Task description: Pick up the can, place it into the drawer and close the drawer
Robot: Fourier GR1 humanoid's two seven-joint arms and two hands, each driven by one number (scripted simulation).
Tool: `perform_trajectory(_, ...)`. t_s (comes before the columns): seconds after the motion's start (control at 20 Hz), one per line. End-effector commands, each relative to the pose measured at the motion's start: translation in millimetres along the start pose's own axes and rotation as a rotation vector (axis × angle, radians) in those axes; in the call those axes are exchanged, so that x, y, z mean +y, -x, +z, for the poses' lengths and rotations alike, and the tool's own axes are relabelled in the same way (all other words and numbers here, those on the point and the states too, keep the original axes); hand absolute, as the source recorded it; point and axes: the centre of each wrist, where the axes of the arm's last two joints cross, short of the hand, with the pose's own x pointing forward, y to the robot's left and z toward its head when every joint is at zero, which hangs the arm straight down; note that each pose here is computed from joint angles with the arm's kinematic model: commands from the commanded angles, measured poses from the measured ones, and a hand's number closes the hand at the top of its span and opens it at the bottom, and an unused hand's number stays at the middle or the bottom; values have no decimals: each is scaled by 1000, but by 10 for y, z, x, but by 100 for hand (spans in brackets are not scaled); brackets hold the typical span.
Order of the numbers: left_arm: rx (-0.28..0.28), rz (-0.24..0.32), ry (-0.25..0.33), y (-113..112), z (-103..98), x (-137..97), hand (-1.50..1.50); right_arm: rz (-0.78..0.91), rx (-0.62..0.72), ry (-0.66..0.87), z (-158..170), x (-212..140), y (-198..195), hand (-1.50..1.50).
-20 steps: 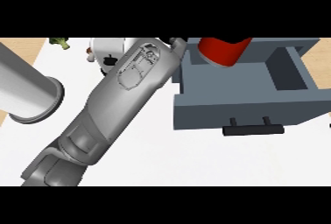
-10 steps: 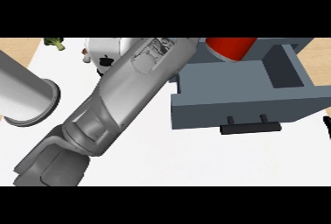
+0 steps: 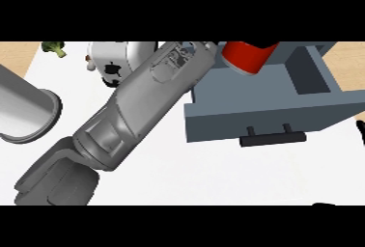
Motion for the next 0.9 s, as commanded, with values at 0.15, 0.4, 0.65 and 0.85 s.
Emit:
perform_trajectory(0.15,-16,-60,-67,91,-12,-22,150,-16,7,-25,-53,157,46,-150)
perform_trajectory(0.4,-2,-115,-68,273,14,-20,150,8,-16,-10,-36,95,-44,-150)
perform_trajectory(0.65,-48,-137,-64,385,5,17,150,-9,-20,-7,-104,97,-33,-150)
perform_trajectory(0.85,-8,-147,-88,486,31,19,-150,7,-41,-60,-156,77,-119,-150)
